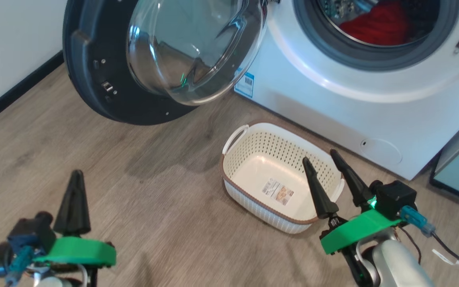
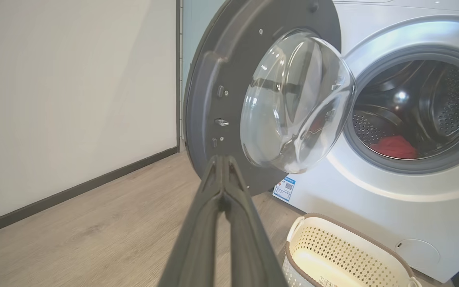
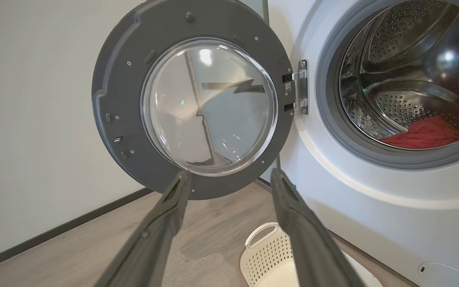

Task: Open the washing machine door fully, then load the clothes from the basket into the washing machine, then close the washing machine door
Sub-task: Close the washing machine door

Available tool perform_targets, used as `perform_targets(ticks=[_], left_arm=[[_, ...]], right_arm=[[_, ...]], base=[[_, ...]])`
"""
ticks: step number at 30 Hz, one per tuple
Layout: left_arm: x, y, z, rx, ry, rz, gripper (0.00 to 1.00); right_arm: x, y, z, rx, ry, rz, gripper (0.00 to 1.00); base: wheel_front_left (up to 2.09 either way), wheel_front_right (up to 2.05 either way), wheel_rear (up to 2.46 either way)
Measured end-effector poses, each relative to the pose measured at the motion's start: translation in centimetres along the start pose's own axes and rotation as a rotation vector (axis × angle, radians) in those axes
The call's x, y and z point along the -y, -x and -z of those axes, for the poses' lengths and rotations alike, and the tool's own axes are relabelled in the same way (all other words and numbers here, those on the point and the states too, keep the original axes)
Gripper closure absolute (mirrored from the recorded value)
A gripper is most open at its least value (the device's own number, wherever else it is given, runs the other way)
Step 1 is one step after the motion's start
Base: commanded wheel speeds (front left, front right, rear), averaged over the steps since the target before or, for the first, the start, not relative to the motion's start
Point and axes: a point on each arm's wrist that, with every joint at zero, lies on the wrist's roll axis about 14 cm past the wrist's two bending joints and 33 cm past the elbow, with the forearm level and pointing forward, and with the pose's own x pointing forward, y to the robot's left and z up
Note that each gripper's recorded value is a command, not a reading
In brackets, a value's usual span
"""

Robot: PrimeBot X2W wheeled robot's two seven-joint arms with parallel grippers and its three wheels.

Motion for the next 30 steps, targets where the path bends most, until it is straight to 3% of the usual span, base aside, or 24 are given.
perform_targets(ticks=[9, 13, 19, 25, 30], left_arm=[[-1.9, -4.0, -5.0, 0.148, -0.071, -0.06, 1.0], [-3.7, -6.9, -8.3, 0.241, -0.14, -0.101, 1.0], [-4.3, -12.6, -12.2, 0.329, -0.298, -0.07, 1.0], [-5.8, -18.7, -12.6, 0.305, -0.339, -0.101, 1.0], [-8.8, -22.3, -10.3, 0.206, -0.3, -0.197, 1.0]], right_arm=[[1.9, -0.6, 2.3, -0.042, 0.026, 0.008, 0.0], [3.5, -1.4, 3.1, -0.052, 0.035, 0.016, 0.0], [6.9, -2.9, 3.4, -0.034, 0.049, 0.043, 0.0], [9.5, -2.2, 5.6, -0.078, 0.039, 0.085, 0.0], [11.4, -2.2, 5.6, -0.07, 0.046, 0.119, 0.0]], base=[[0.0, 0.0, 0.0], [0.0, 0.0, 0.0], [0.0, 0.0, 0.0], [0.0, 0.0, 0.0], [0.0, 0.0, 0.0]])
